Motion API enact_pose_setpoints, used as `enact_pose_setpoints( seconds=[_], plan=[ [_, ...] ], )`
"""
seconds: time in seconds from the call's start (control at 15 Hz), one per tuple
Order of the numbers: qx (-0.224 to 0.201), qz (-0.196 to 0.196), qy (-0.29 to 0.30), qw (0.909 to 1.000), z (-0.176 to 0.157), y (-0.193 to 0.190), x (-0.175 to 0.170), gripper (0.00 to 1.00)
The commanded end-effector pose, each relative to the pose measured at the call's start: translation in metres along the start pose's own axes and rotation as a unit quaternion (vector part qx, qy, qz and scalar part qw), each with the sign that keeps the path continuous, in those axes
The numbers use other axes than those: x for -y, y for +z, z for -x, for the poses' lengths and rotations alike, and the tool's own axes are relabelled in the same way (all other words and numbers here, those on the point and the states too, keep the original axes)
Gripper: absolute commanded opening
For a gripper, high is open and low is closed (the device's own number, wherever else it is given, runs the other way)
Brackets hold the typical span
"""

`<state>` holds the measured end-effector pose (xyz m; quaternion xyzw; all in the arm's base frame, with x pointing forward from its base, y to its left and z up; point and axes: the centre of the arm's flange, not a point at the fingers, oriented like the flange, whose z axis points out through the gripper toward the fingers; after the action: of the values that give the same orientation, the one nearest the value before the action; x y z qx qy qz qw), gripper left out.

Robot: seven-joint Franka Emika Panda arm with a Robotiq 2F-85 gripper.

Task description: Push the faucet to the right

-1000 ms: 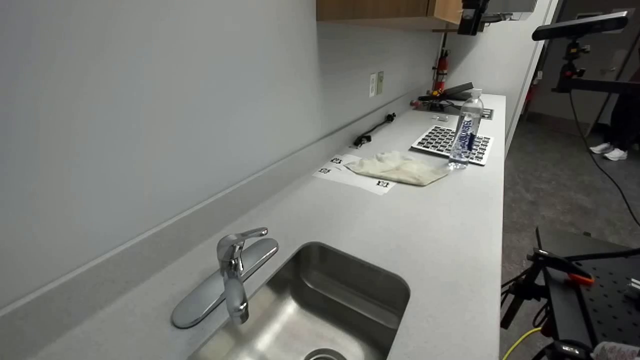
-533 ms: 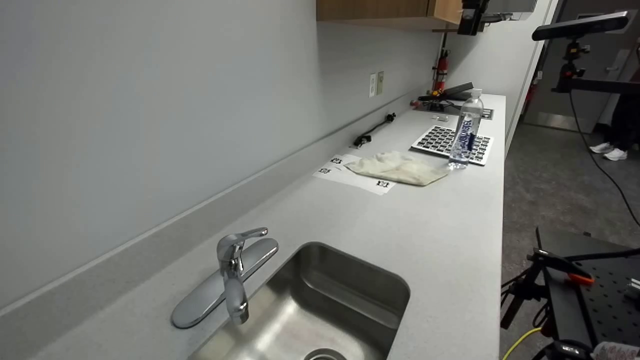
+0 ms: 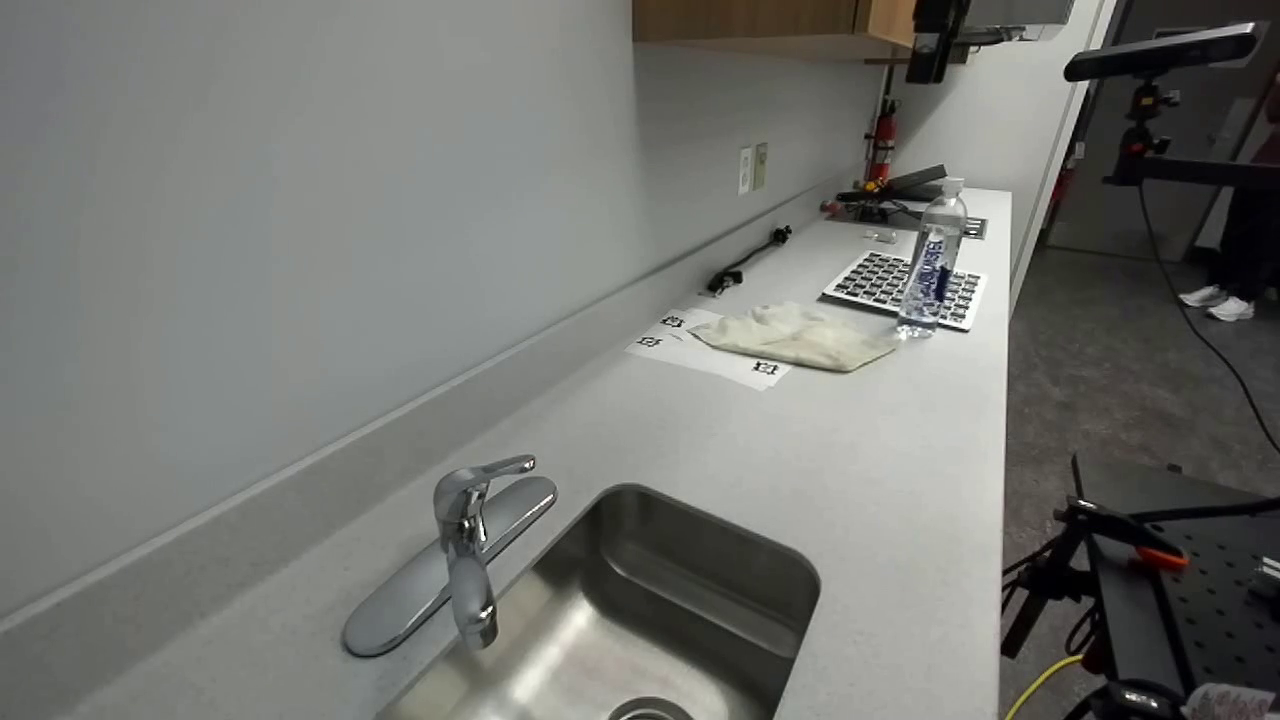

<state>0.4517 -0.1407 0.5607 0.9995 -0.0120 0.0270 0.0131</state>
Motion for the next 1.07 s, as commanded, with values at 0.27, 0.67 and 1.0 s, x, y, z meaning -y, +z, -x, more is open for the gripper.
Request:
enact_pose_setpoints(
  seconds=[0.27,0.67,1.0],
  plan=[
    [-0.019,-0.038,-0.040,0.9983,-0.044,0.035,0.051,1.00],
    [-0.052,-0.058,-0.083,0.9935,-0.059,0.058,0.116,1.00],
    [-0.068,-0.060,-0.125,0.9880,-0.058,0.077,0.163,1.00]
  ],
)
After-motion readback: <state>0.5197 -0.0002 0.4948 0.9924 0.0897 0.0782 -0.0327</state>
